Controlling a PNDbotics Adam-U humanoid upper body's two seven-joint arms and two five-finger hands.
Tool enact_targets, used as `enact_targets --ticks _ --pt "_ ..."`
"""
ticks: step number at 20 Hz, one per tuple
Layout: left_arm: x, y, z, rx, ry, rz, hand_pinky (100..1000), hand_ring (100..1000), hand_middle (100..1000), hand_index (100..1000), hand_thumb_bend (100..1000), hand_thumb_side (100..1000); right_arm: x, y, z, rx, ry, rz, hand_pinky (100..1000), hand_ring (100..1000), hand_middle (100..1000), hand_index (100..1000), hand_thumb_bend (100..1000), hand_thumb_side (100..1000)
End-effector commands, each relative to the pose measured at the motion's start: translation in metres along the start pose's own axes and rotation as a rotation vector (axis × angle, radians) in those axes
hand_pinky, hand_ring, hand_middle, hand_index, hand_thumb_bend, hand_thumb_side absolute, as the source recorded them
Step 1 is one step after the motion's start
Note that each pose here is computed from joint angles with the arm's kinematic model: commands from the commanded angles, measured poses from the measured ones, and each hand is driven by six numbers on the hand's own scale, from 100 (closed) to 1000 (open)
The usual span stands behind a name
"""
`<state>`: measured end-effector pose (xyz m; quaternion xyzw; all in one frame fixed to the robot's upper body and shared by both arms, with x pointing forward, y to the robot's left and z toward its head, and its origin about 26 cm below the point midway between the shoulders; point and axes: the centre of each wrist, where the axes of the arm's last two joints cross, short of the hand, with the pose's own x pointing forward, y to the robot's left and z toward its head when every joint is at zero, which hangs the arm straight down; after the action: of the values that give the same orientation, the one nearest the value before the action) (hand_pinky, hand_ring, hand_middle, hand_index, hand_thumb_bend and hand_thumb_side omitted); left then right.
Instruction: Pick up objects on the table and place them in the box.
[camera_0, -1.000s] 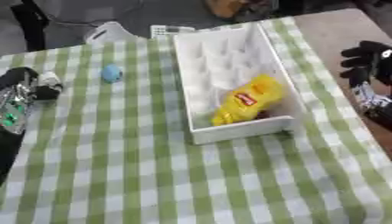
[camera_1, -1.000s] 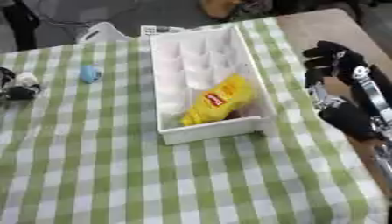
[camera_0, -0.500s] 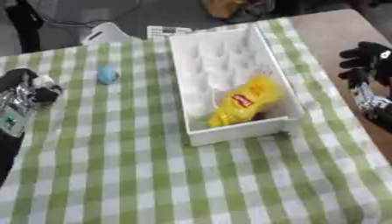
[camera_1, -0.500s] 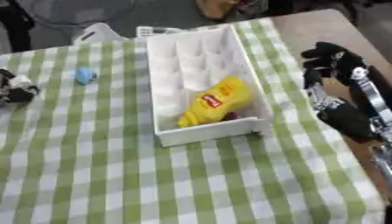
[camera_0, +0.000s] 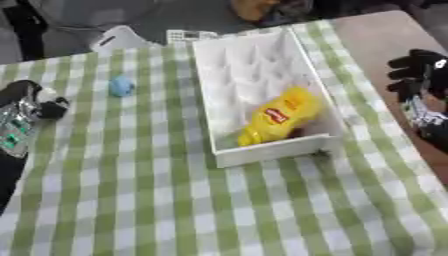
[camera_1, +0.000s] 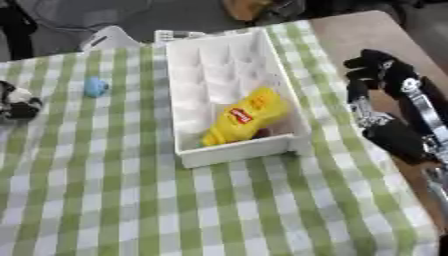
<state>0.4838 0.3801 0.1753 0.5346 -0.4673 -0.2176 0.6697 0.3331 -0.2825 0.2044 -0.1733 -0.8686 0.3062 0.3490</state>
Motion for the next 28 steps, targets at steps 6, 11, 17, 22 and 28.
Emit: enact_targets --ticks 6,11,17,22,28 --pt "0.008 0.029 -0.002 0.021 -0.062 0.015 729 697 468 529 110 249 0.003 -0.010 -0.002 -0.011 -0.017 0.028 736 793 781 953 128 548" --pt "0.020 0.039 0.001 -0.020 -0.134 -0.017 728 694 464 527 105 248 0.001 -0.009 0.000 -0.007 -0.007 0.023 736 793 781 953 127 547" --pt "0.044 0.056 0.010 -0.032 -0.251 -0.035 727 694 464 527 106 257 0.000 -0.009 0.001 -0.006 -0.002 0.018 736 794 781 953 126 546" --pt "0.069 0.070 0.022 -0.019 -0.365 -0.052 725 692 460 525 107 262 -0.001 -0.008 0.002 -0.004 0.001 0.015 736 794 781 953 125 545" --pt "0.117 0.067 0.044 -0.019 -0.534 -0.078 724 694 462 528 115 264 -0.001 -0.007 0.002 0.003 0.001 0.009 737 794 781 953 124 545"
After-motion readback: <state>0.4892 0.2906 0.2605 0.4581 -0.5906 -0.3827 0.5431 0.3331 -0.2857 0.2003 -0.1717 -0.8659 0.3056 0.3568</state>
